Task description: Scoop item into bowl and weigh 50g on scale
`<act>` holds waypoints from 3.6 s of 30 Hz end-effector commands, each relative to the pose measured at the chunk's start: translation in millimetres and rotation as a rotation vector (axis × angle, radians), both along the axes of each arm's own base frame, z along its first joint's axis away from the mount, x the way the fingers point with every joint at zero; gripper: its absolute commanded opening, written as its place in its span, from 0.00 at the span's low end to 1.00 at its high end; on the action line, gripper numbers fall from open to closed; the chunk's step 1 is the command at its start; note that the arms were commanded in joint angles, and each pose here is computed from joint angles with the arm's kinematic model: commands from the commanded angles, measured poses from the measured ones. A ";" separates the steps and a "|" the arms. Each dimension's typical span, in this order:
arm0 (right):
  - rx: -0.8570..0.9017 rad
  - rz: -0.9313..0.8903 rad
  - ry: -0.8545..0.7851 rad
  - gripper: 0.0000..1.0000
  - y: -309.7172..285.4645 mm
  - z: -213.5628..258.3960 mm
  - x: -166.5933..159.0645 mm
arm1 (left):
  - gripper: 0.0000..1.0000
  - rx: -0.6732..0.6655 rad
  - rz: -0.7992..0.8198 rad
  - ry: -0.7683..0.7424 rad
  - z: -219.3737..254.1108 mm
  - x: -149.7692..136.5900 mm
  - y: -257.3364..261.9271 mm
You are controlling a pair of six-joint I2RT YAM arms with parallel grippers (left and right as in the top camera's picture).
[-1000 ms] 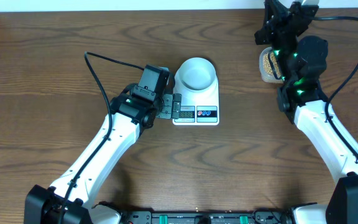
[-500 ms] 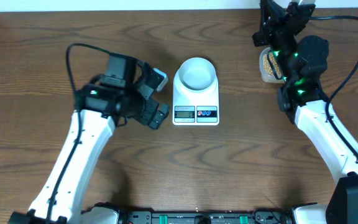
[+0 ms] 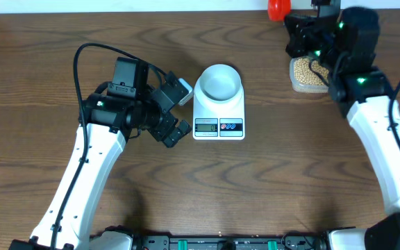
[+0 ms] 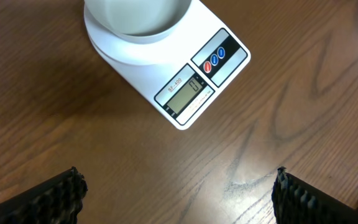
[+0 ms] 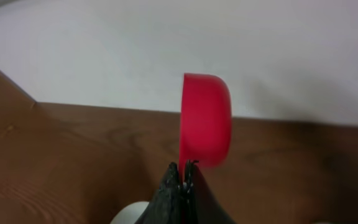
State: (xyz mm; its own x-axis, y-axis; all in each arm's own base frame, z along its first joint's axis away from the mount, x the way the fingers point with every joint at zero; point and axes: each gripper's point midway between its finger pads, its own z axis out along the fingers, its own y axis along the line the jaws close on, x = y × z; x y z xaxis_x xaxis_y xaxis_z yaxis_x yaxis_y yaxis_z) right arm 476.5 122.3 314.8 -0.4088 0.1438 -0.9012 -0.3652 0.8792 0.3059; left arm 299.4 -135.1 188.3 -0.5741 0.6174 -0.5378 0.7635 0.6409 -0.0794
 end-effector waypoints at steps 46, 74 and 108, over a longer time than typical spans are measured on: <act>-0.237 0.162 0.228 0.01 1.2 -27.5 -51.0 | 0.98 -0.158 0.021 -0.038 20.2 14.5 18.5; -0.243 0.165 0.222 0.01 1.3 -27.1 -50.5 | 0.98 -0.114 -0.058 -0.075 24.2 9.6 29.0; -0.239 0.161 0.170 0.01 3.2 -17.4 -43.4 | 0.98 -0.134 0.006 -0.069 26.6 16.6 29.8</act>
